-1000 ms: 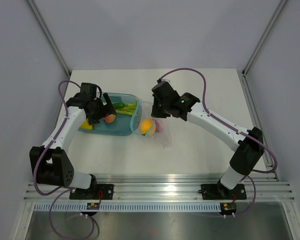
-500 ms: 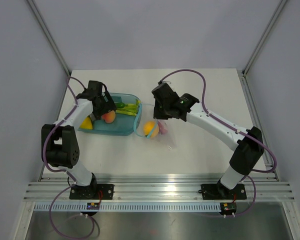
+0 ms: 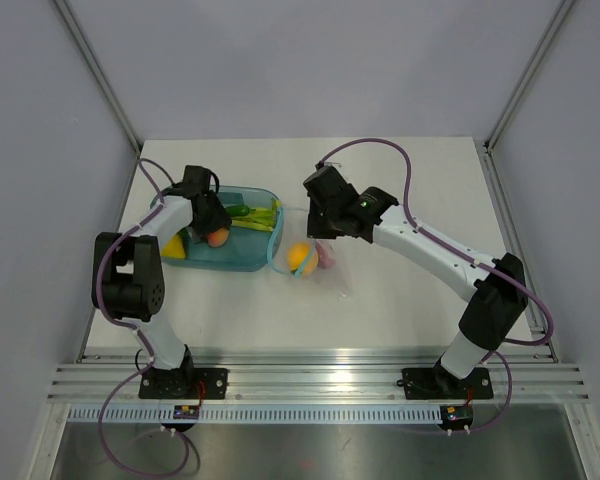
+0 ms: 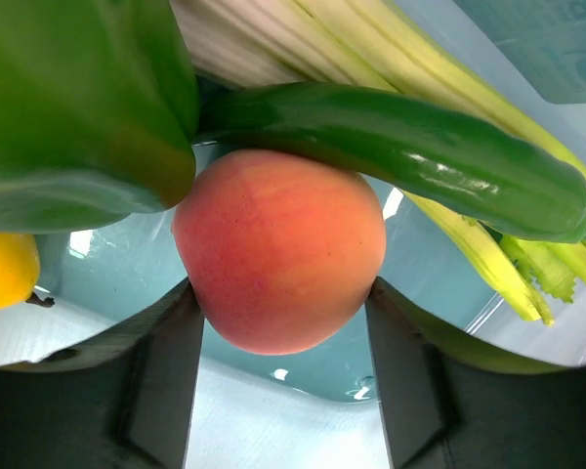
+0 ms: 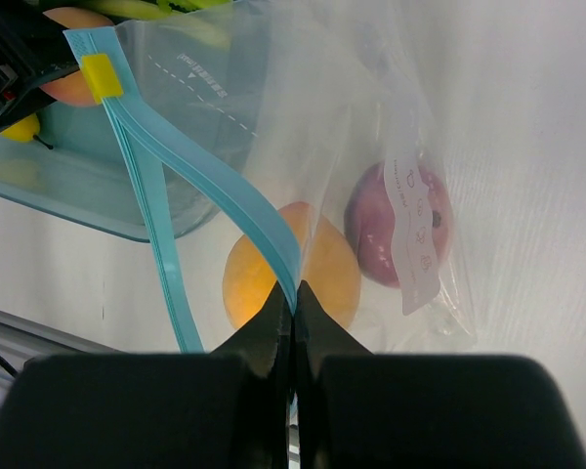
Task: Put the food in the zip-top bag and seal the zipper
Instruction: Pick up the fake fruit from the bin, then place the fake fruit in the zipper food storage bag.
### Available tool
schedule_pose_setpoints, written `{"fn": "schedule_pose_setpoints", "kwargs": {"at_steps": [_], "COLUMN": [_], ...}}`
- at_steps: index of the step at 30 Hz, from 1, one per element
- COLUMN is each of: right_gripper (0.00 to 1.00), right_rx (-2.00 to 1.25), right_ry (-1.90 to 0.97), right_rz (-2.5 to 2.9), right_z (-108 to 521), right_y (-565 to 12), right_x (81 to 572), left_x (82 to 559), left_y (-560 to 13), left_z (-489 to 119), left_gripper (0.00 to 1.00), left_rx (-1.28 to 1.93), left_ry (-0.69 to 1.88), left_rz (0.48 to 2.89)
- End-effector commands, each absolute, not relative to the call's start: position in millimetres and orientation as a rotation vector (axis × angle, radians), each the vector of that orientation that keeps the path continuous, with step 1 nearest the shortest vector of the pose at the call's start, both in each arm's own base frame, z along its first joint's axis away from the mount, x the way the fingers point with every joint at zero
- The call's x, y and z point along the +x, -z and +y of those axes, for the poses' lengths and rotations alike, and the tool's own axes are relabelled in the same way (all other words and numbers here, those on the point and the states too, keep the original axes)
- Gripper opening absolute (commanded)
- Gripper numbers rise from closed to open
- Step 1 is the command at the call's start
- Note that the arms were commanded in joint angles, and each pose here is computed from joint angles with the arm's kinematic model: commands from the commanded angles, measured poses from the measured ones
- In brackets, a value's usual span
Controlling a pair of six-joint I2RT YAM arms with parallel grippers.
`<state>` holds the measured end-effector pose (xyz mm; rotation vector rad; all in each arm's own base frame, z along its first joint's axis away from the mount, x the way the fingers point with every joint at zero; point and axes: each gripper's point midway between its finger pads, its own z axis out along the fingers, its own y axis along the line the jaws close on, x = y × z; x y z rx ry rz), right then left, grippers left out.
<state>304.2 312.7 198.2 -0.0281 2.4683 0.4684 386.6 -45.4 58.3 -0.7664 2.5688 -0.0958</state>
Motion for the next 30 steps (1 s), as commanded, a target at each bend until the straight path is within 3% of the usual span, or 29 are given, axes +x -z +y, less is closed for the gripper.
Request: {"fn": "schedule_pose_setpoints", "kwargs": {"at_steps": [1,11,18,21,30], "right_gripper": [0.00,0.00,0.00,0.00,0.00], "right_rx": [-0.025,-0.027,-0.035,-0.029,-0.013], "right_ry": [-0.487,-0.484,-0.514,-0.517,-0.556], "right_rz": [2.422,2.430,2.436,2.430,2.402], "right_z": [315.9,319.2,331.4,330.7,329.1], "right_y": [-215.2,-208.2,-205.3,-208.4,-223.6], "right_x": [311.0,313.4,318.9,318.8,315.7], "left_x": [399.5,347.0,293.5,273.7,261.4], "left_y": [-81.9,-196.9,-252.2,-260.8,-243.1], "left_z": [-38.2,-67.1,-166.0,-200.9,-229.4], "left_gripper": [0.50,0.46,0.46,0.46,0.44], "left_rx": [-0.757,-0.380,0.071,0.183,0.189], "left_ry": [0.085,0.229,0.704,0.917,1.101], "left_rz": [2.475,2.382,2.370,2.316,2.339]}}
